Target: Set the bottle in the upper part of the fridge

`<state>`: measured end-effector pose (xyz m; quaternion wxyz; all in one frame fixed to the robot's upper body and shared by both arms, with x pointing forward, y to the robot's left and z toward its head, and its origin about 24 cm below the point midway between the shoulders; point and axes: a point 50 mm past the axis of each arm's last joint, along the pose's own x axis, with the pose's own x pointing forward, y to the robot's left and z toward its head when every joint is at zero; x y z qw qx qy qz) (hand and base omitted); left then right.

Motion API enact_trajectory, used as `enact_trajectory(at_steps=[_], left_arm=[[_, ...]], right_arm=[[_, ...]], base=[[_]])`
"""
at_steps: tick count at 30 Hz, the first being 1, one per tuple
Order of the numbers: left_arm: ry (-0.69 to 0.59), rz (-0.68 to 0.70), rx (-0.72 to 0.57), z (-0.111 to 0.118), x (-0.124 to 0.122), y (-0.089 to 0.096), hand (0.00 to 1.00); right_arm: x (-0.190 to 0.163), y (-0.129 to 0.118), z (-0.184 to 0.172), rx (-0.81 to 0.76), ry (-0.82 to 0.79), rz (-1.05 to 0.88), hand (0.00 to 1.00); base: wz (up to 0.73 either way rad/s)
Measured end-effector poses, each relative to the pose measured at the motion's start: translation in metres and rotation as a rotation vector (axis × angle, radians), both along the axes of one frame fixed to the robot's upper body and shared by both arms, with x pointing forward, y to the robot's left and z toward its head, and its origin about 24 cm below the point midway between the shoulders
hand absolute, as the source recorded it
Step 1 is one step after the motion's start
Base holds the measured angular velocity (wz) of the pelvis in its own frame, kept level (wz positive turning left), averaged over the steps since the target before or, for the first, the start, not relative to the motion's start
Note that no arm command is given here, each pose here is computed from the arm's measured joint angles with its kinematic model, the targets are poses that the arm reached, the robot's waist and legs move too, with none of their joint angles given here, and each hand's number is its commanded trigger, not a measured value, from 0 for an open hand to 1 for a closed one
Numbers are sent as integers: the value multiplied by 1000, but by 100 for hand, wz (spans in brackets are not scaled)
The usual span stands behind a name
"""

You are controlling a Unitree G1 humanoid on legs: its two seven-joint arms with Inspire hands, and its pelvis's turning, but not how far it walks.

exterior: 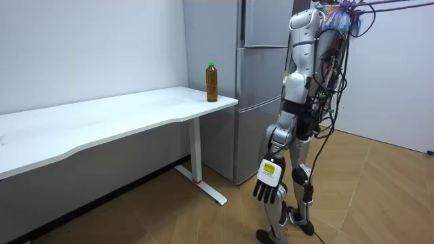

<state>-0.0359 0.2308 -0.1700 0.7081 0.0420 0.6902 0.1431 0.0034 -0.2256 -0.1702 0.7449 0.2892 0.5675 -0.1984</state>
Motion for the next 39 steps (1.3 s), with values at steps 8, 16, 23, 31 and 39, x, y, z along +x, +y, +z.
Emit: enact_trajectory(at_steps=[8,16,23,31,39], left_arm=[[-7,-37,25,1,4,2,0],[-39,-22,75,2,11,7,0],[-47,0,101,3,12,9,0],[-312,351,223,15,51,34,0],[-625,479,304,42,103,54,0]], right_arm=[[-1,-1,0,-2,3,5,0],[-1,-1,0,-5,2,4,0],[-1,-2,0,-8,4,8,0],[-3,-11,3,-41,-9,-22,0],[-3,-25,7,-106,-35,30,0]], base=[[0],[-5],[0],[-2],[-5]])
